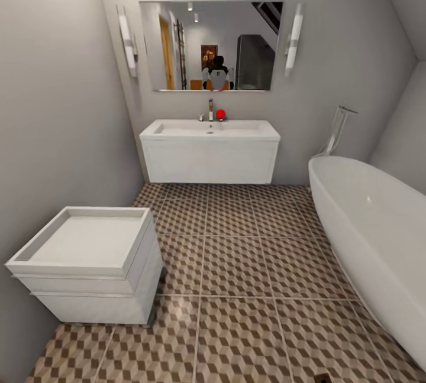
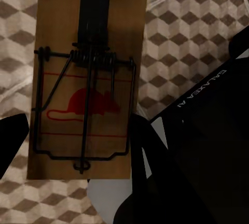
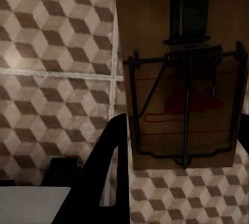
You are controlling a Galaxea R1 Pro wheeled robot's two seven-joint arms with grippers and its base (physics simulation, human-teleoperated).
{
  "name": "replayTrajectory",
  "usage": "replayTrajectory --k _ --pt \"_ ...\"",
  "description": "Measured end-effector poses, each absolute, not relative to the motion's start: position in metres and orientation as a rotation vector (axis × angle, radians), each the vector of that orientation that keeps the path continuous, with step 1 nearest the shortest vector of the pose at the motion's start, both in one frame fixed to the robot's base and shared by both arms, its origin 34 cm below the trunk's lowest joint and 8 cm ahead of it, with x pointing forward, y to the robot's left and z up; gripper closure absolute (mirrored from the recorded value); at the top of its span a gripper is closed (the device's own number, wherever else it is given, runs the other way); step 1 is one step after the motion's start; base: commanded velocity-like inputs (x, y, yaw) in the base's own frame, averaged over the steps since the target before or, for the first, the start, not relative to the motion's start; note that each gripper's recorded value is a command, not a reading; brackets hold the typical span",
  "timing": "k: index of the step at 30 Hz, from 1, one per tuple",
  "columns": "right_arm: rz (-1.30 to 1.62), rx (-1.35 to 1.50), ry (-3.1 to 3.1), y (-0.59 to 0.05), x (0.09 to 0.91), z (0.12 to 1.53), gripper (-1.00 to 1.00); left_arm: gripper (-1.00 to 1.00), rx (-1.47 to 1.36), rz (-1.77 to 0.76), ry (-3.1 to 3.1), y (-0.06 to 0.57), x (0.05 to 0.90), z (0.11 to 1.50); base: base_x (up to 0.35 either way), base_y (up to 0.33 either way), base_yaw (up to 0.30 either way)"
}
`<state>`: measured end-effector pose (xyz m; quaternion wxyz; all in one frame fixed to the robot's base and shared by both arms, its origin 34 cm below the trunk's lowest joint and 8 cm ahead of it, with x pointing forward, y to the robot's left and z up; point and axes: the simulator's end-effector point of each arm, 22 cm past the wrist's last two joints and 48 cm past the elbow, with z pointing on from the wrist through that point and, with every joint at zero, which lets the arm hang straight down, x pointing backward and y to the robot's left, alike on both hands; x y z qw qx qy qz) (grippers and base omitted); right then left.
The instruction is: Take the four mousetraps from the cabinet in the bathroom and place them on the bathroom floor. Make sure all four end up on the same floor surface, and ensure that at least two of them are either under or directly next to the same bathroom sink.
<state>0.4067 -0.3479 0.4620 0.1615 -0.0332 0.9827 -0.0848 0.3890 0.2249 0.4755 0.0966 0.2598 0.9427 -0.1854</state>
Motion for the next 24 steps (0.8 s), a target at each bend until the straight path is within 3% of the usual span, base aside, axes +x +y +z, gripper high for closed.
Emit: replayTrajectory --k 24 --pt "-0.242 -0.095 2.805 -0.3479 0.4067 0.462 1.0 1.0 0.769 -0.547 2.793 0.2254 0.3891 0.4754 0.335 0.0 0.0"
